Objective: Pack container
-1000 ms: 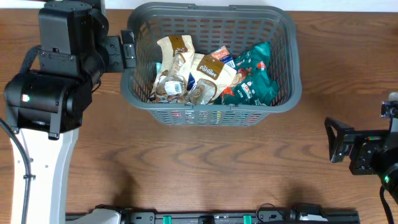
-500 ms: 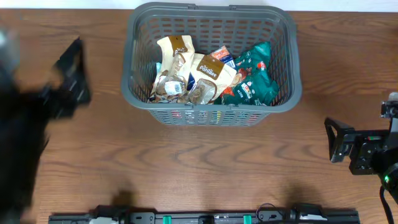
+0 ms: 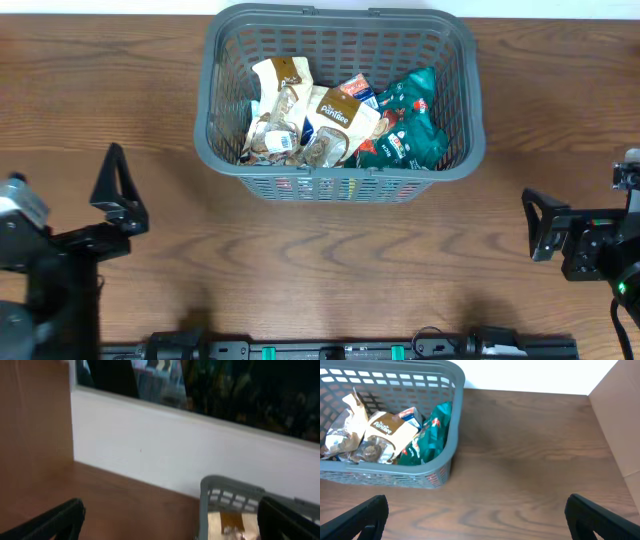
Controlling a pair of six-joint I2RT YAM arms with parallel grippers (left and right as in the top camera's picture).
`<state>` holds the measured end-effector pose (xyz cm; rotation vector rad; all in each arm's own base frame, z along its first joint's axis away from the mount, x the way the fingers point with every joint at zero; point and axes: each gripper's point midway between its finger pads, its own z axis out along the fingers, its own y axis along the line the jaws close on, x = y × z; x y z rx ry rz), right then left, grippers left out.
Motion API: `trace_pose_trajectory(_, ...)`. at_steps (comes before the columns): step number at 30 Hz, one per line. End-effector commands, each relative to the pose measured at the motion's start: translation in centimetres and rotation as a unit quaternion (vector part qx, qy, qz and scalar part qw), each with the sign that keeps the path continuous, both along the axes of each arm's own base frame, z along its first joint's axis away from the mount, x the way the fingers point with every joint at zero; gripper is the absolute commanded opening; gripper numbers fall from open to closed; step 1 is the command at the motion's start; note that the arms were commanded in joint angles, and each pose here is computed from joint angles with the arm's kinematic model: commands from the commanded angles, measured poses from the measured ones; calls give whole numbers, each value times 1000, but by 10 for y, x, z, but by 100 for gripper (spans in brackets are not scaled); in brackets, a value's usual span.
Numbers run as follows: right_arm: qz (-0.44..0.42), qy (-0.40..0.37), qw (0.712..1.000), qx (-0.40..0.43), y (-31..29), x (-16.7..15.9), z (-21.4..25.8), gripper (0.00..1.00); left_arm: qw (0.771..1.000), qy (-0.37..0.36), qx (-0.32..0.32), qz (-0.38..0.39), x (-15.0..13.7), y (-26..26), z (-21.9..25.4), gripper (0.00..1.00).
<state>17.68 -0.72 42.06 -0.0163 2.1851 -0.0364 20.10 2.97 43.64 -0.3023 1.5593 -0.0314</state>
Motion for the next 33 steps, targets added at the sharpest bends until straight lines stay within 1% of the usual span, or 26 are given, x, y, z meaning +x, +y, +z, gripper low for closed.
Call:
trace_pose_trajectory(1, -1, -1, 1000, -5, -2, 0, 1, 99, 1000, -1, -28, 2, 10, 1, -33, 99)
trace_pose_trajectory(7, -1, -1, 1000, -5, -2, 0, 1, 99, 999, -30, -31, -6, 29, -1, -73, 99)
trace_pose_trajectory(12, -1, -1, 1000, -5, -2, 0, 1, 99, 997, -37, -69, -6, 35, -1, -106, 99)
trace_pose_trajectory(20, -1, -1, 1000, -5, -2, 0, 1, 99, 996, -25, -83, -5, 33, -1, -144, 99)
trace_pose_trajectory(29, -1, -1, 1000, -5, -2, 0, 1, 99, 996, -34, -83, -6, 25, -1, -171, 99)
trace_pose_trajectory(33, -1, -1, 1000, -5, -2, 0, 1, 99, 995, -37, -96, -6, 25, -1, -182, 99)
